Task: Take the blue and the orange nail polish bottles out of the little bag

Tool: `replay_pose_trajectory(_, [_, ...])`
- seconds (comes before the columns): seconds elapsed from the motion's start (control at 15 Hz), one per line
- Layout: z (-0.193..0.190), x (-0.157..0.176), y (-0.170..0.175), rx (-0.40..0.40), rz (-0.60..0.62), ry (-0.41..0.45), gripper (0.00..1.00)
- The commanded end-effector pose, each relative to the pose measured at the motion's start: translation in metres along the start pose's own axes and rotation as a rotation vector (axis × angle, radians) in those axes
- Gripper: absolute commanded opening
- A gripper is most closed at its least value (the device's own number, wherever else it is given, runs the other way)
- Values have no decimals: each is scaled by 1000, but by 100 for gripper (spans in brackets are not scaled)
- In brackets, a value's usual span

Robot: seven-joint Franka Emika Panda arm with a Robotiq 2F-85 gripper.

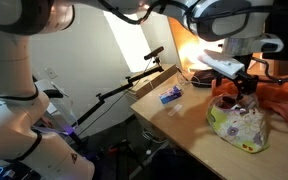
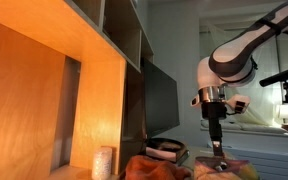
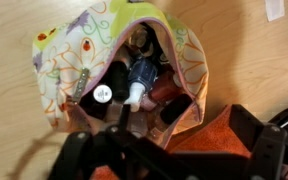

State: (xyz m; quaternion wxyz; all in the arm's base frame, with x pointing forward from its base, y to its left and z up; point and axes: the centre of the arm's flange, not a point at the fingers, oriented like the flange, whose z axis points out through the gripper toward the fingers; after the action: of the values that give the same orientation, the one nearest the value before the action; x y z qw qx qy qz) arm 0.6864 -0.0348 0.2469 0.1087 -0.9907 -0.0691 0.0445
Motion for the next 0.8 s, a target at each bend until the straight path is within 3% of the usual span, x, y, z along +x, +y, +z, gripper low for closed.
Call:
replay_pose_trajectory(0.0, [-5,2,7,37,6,8,100])
replay_pose_trajectory(0.07, [-4,4,9,36,14,7,75])
replay_pose_trajectory(0.13, [-4,6,10,35,19,5,74])
replay_pose_trajectory(0.27, [0,10,12,31,23,-7,58])
replay_pose_trajectory(0.33, [2,11,12,28,21,-11,59])
replay_pose_trajectory(0.4, [4,13,12,26,22,-16,42])
replay_pose_trajectory(0.47, [6,14,13,24,23,-21,36])
replay_pose_trajectory(0.53, [9,16,13,22,23,-24,43])
replay_pose_trajectory(0.6, [11,17,13,19,24,-27,38])
replay_pose_trajectory(0.73, [17,21,13,9,31,-35,52])
